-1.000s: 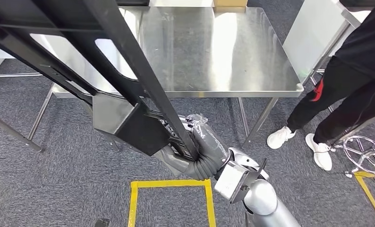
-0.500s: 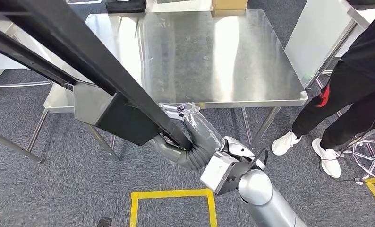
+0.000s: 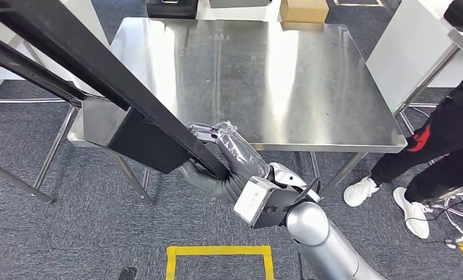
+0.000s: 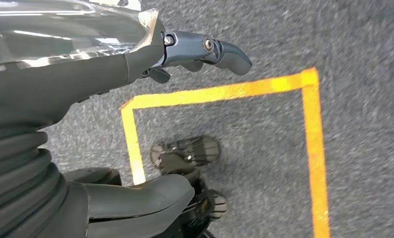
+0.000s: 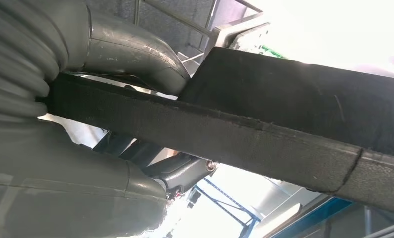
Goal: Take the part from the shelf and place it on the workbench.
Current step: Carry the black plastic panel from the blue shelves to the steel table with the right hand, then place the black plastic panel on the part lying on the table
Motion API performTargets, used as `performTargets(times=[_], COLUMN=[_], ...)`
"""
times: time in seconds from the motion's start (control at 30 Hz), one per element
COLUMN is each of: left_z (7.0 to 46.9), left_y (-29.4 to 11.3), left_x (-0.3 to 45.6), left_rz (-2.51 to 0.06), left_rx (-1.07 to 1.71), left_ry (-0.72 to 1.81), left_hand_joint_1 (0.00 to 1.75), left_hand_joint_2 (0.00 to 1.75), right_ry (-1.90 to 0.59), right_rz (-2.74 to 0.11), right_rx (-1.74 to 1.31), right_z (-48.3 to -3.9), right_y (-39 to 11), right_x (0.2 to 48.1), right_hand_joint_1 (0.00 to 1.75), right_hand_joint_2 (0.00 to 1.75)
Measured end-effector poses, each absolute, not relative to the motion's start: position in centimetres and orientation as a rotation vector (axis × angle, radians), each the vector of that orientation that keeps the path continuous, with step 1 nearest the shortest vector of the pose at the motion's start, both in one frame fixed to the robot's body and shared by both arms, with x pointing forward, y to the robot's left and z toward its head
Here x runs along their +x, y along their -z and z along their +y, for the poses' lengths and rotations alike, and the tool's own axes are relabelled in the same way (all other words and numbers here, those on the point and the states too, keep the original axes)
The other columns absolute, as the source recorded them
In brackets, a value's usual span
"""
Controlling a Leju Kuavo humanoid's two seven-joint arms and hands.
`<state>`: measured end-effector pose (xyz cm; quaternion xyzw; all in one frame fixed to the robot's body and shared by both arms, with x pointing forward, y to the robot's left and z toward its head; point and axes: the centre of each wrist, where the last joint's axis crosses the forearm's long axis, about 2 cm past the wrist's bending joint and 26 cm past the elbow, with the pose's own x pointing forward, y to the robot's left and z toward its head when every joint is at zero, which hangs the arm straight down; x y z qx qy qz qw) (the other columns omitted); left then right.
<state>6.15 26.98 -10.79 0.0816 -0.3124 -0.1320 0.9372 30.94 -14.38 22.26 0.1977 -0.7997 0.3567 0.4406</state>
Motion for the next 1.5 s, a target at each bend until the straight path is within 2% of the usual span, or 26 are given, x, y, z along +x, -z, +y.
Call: performTargets(times=[1.5], left_z=[27.3], left_y=[10.7], left_x=[6.6], left_rz=[-0.648], left_rx=[0.167], left_ry=[0.260], left_hand_joint_1=[0.00], left_hand_joint_2=[1.75], right_ry=[-0.956], right_rz=[-1.955], right_rx=[0.486], right_z=[-12.9], right_y=[-22.7], right_x=[32.2], right_hand_joint_1=[1.75], right_hand_joint_2=[1.75])
